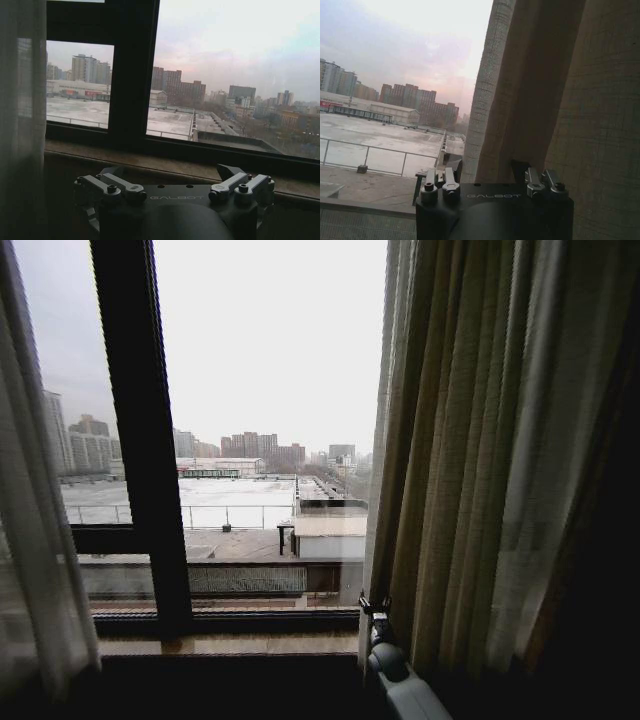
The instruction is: Open the curtains by pulling them apart, changing their state from closed to fully open.
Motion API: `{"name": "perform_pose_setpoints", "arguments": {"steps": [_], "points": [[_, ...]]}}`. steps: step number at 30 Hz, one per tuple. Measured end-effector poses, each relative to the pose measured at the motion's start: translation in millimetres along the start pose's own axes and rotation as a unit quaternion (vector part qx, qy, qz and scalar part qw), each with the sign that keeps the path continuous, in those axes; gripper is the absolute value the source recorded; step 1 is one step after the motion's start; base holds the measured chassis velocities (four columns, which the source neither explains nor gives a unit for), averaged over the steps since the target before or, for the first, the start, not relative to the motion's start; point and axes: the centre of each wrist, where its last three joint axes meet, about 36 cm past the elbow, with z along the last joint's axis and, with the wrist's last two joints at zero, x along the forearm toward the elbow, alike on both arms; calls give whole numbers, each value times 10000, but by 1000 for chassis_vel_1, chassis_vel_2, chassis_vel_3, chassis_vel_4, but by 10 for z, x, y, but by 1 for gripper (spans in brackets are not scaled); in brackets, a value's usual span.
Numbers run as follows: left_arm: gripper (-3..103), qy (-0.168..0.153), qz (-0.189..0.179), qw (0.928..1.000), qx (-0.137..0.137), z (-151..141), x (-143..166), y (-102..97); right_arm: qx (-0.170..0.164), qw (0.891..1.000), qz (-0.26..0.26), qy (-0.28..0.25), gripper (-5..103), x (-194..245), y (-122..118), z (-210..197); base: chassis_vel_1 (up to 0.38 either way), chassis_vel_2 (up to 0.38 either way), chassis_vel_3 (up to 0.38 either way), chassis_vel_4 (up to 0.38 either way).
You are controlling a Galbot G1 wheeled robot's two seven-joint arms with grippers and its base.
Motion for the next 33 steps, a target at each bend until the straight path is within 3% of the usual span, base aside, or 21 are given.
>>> {"name": "perform_pose_setpoints", "arguments": {"steps": [2, 3, 5, 6, 8, 9, 11, 14, 17, 33], "points": [[100, -2, 0, 10000, -2, -1, -1, 1, 0, 10000, -38, 7, 55, 11, 1, 0, 0, 0, 0, 0], [100, -7, 0, 10000, -3, -2, -1, 2, -12, 10000, -88, 7, 44, 27, 3, -3, 0, 0, 0, 0], [100, -9, 0, 10000, -4, -2, -1, 3, -28, 9999, -120, 9, 44, 35, 2, -1, 0, 0, 0, 0], [100, -12, 0, 10000, -2, -3, 0, 1, -55, 9999, -158, 19, 33, 46, -7, 5, 0, 0, 0, 0], [100, -13, 0, 10000, -1, -3, 0, 1, -67, 9998, -162, 22, 33, 48, -14, 7, 0, 0, 0, 0], [100, -14, 0, 10000, -1, -2, 0, 0, -83, 9998, -152, 26, 22, 47, -28, 8, 0, 0, 0, 0], [100, -15, 0, 10000, -1, -2, 0, 0, -90, 9998, -146, 25, 22, 46, -33, 7, 0, 0, 0, 0], [100, -17, 2, 10000, -3, -4, -1, 2, -124, 9998, -131, 27, 7, 40, -42, 0, 0, 0, 0, 0], [100, -17, 4, 10000, -4, -4, 0, 3, -137, 9998, -125, 33, 1, 38, -43, 1, 0, 0, 0, 0], [100, 25, 37, 10000, 17, 51, -1, -27, -321, 9990, -316, -46, 0, 135, -131, 106, 0, 0, 0, 0]]}}
